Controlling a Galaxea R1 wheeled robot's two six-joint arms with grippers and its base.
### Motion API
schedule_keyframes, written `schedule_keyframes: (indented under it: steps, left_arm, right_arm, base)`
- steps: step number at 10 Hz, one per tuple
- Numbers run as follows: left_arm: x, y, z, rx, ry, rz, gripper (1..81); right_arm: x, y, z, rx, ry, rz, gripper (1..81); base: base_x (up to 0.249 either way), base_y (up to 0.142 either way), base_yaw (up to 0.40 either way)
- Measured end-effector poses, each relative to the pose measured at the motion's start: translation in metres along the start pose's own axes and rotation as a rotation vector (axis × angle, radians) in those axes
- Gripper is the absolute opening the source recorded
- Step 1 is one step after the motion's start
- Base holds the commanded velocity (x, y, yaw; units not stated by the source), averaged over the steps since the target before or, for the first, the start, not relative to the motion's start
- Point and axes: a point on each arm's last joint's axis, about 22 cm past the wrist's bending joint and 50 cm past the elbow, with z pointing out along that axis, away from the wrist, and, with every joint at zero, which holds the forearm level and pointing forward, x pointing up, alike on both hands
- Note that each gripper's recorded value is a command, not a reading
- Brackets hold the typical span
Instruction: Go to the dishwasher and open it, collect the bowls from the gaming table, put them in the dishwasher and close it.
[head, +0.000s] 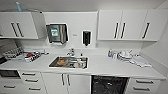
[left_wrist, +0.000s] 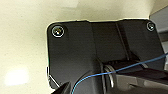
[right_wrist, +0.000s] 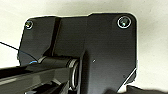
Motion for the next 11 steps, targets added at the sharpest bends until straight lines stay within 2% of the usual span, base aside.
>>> schedule_keyframes:
  steps: [4, 8, 9, 10, 11]
  left_arm:
    - [0.002, 0.005, 0.001, -0.006, 0.005, 0.006, 81.1]
    - [0.003, 0.002, 0.0, -0.002, 0.013, 0.02, 81.1]
    - [0.005, -0.002, -0.001, 0.003, 0.025, 0.02, 81.1]
    - [0.012, -0.008, -0.002, 0.011, 0.059, 0.044, 81.1]
    - [0.016, -0.01, -0.003, 0.013, 0.076, 0.058, 81.1]
  right_arm:
    - [-0.008, -0.003, 0.001, 0.004, -0.01, 0.0, 81.1]
    - [-0.005, -0.002, 0.0, 0.002, -0.006, 0.0, 81.1]
    - [-0.005, -0.002, 0.0, 0.002, -0.006, 0.0, 81.1]
    - [-0.005, -0.002, 0.0, 0.002, -0.006, 0.0, 81.1]
    - [-0.006, -0.002, 0.0, 0.002, -0.007, 0.0, 81.1]
  base:
    - [0.0, 0.0, 0.358]
    - [0.0, 0.0, 0.359]
    - [0.0, 0.0, 0.359]
    - [0.0, 0.0, 0.358]
    - [0.0, 0.0, 0.359]
